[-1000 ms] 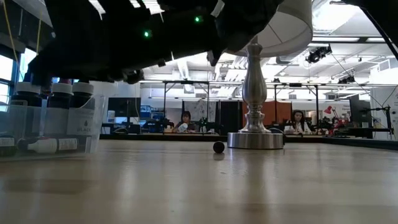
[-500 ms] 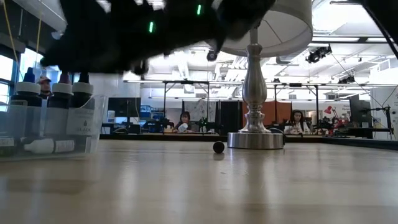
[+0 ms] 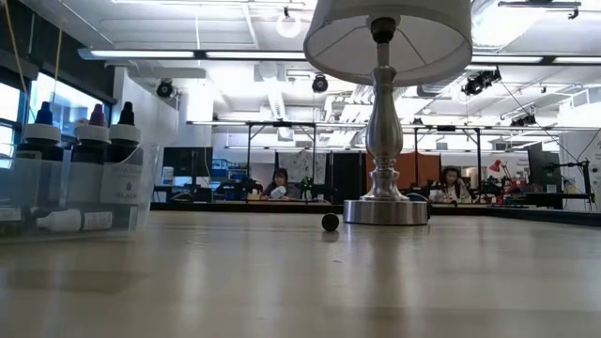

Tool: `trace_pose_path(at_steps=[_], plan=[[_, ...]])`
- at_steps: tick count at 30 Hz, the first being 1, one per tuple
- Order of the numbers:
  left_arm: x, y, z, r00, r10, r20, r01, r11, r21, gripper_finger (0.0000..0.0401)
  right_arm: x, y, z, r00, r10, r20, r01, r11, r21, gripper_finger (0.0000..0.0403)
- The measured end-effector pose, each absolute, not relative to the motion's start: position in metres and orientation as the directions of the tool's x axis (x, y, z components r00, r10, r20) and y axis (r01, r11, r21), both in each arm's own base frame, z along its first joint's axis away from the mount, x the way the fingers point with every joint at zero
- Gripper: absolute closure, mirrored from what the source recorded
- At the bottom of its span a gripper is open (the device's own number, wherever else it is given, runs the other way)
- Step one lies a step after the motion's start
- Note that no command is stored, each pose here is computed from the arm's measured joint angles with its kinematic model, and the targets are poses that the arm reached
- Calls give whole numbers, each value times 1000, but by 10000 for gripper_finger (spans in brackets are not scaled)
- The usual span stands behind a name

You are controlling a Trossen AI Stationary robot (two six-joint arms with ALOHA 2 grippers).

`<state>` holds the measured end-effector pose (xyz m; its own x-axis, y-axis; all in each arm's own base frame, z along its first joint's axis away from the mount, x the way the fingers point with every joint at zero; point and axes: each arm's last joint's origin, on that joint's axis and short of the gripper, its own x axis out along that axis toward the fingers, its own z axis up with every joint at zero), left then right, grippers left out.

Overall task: Pick & Place food coloring
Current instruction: Put the green food coloring bottle into the transparent bin

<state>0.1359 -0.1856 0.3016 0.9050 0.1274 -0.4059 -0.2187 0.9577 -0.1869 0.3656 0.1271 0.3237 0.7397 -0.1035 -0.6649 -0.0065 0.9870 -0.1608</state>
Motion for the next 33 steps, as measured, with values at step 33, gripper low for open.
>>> trace_pose_path(at_steps=[33], plan=[[382, -54, 188, 735, 95, -671, -440, 820, -366, 252, 201, 120, 219, 766, 200, -611, -99, 976, 195, 263]])
